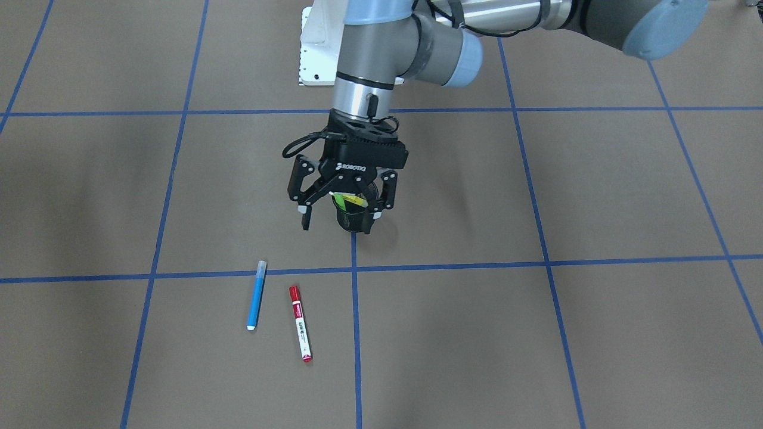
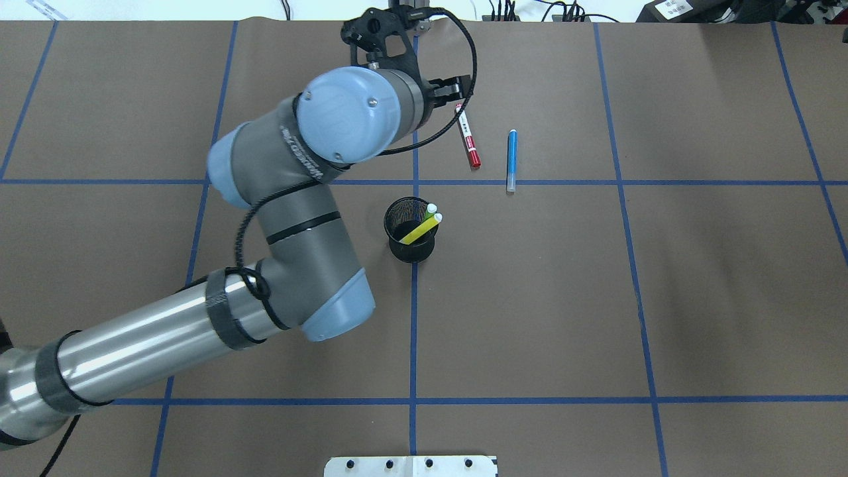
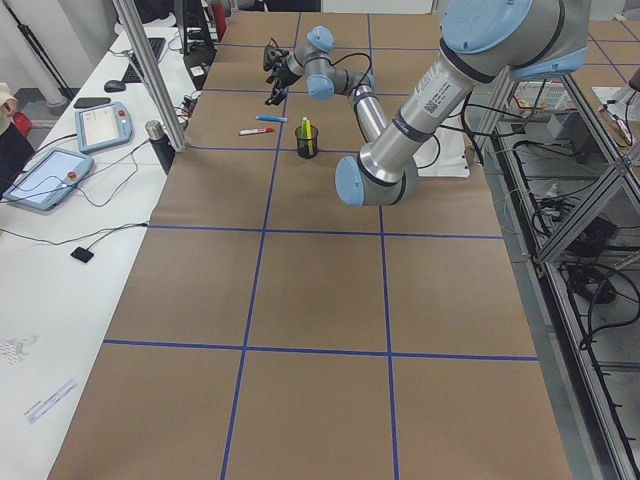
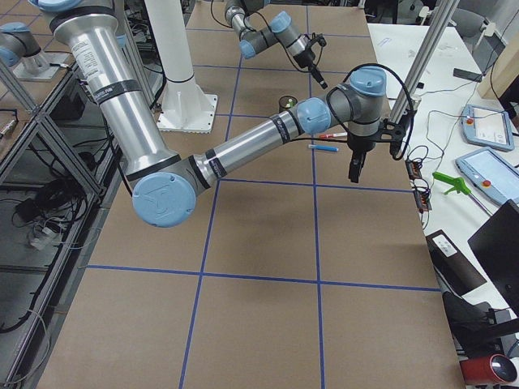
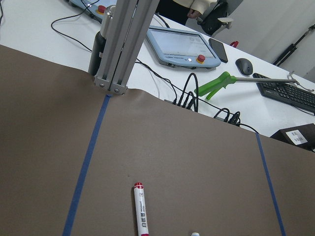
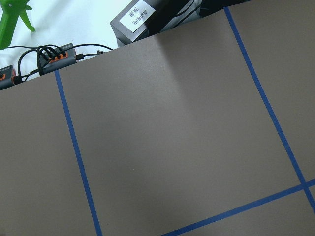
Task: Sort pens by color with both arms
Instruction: 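Withdraw the left gripper while the right gripper moves over the cup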
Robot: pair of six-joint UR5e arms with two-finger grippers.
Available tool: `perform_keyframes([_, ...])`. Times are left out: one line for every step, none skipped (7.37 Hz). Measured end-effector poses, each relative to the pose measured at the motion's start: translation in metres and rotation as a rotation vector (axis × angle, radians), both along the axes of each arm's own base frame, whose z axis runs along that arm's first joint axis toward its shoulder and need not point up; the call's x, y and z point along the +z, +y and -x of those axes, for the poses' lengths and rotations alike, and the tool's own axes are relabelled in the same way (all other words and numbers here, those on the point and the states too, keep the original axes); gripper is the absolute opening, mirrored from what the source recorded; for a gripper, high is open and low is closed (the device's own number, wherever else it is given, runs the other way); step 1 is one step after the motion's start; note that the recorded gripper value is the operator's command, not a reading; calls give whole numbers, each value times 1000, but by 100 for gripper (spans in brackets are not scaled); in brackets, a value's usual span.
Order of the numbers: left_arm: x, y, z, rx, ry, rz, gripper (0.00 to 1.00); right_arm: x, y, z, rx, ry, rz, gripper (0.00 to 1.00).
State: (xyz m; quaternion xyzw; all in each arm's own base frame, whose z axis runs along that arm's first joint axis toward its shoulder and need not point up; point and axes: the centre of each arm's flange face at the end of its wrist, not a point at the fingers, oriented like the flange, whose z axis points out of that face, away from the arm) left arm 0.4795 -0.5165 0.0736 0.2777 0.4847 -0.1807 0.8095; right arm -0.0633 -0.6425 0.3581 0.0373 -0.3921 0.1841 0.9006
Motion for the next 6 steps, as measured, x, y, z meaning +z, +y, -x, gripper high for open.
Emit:
perform_keyframes([22,-2,46,57,-42,45,100,-39,-4,37,-8,-24,-17,100])
perform_keyframes([52,-2,84,127,-87,108,100,-82,-4,85,11,-45,-15,100])
perform_keyframes([82,0,111,206,-137,165,100,-112,3,134,52,-58,-5,99])
perform_keyframes([113,-1,135,282,-178,225,100,-129,16,182,99,-88,29,99])
perform_keyframes([145,-1,157,345,-203,279,100,-145,34,228,124,-128,70,99])
perform_keyframes([175,0,175,387,-222,316,100,-163,55,274,121,-145,91,99])
